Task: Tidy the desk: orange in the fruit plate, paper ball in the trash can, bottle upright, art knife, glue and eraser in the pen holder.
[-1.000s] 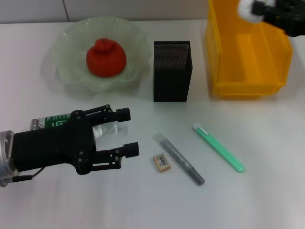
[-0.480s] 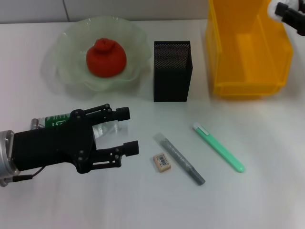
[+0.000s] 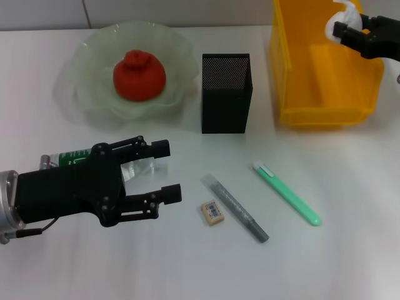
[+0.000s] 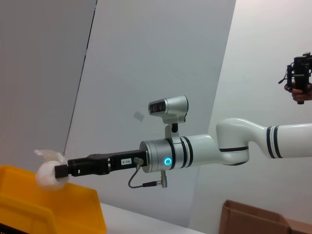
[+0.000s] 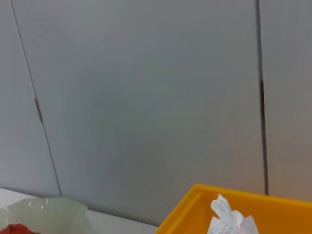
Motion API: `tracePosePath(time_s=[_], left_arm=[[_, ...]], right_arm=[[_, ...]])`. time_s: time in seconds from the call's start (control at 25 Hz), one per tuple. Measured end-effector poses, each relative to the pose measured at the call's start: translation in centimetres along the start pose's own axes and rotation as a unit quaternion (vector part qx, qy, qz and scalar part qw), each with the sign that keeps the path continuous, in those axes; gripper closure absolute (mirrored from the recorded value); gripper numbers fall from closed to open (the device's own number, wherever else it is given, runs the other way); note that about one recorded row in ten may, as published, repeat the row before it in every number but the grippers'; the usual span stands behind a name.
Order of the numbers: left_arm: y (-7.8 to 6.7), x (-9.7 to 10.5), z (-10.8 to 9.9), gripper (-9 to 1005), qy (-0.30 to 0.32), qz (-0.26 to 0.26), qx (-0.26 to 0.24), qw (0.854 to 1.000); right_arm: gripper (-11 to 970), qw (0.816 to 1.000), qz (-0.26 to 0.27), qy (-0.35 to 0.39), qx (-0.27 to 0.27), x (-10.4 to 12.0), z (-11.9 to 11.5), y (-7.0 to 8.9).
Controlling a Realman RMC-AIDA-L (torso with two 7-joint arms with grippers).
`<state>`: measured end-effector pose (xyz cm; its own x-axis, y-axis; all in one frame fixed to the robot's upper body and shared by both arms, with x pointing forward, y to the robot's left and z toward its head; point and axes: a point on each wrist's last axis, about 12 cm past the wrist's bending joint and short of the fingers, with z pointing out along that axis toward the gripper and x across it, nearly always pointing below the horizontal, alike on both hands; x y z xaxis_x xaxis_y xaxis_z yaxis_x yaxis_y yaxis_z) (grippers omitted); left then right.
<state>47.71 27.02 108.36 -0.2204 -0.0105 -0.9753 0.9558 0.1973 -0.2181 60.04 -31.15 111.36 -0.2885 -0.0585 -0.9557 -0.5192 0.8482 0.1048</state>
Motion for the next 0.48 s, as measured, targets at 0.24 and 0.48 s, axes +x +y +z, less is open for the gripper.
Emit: tracePosePath(time_s=[0.24,0.48], left_arm=[[0.06,0.02,0.02,212,0.001,0.000,-0.002,1.000],[0.29,0.02,0.02,212,0.004,-0.003,-0.010,1.000]], right_arm=[[384,1.000,-0.011,0.000,-0.005,-0.02,0.37,0.24],[283,1.000,-0.009,-0.001,-0.006,-0.03,0.38,0.27]])
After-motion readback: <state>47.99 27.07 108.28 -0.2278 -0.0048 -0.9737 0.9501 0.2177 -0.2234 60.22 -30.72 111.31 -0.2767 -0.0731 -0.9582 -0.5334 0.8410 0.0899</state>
